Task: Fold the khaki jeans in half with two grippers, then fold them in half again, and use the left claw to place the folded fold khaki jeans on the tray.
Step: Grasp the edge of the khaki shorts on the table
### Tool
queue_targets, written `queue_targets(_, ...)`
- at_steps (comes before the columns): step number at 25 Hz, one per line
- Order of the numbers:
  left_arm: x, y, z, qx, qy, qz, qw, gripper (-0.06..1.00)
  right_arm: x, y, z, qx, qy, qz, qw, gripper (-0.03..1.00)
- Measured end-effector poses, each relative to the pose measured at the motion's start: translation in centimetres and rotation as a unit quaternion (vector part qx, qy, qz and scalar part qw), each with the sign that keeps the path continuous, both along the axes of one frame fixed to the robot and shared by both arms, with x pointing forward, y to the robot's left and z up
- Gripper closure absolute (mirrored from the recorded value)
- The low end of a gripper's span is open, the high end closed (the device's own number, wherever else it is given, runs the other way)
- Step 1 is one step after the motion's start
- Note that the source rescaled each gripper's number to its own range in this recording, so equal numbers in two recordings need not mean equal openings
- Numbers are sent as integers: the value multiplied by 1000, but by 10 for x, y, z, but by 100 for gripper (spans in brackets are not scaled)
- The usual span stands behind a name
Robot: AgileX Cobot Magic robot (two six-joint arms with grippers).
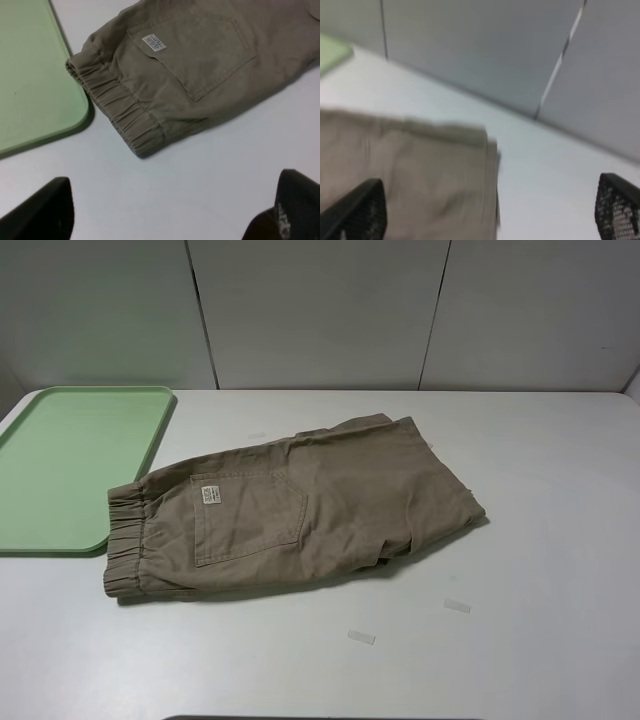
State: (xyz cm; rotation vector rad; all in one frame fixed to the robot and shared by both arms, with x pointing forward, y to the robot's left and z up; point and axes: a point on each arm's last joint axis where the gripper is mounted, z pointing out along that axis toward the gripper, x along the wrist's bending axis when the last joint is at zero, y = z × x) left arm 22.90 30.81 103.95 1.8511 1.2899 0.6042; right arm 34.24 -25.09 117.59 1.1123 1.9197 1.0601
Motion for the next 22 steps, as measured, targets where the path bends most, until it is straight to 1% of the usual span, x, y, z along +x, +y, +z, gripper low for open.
queue_targets(3,0,0,0,0,0,0,1000,16,9,5,-9,-24,39,-7,999,5)
queue_targets(8,0,0,0,0,0,0,1000,16,29,18,-22,-55,78,-9,995,5)
queue_targets(12,0,0,0,0,0,0,1000,16,48,29,-35,-92,100,-13,991,5)
queue_targets(16,0,0,0,0,0,0,1000,16,65,41,-45,-107,108,-5,988,5)
queue_targets(22,0,0,0,0,0,0,1000,16,88,56,-56,-124,91,8,988,5)
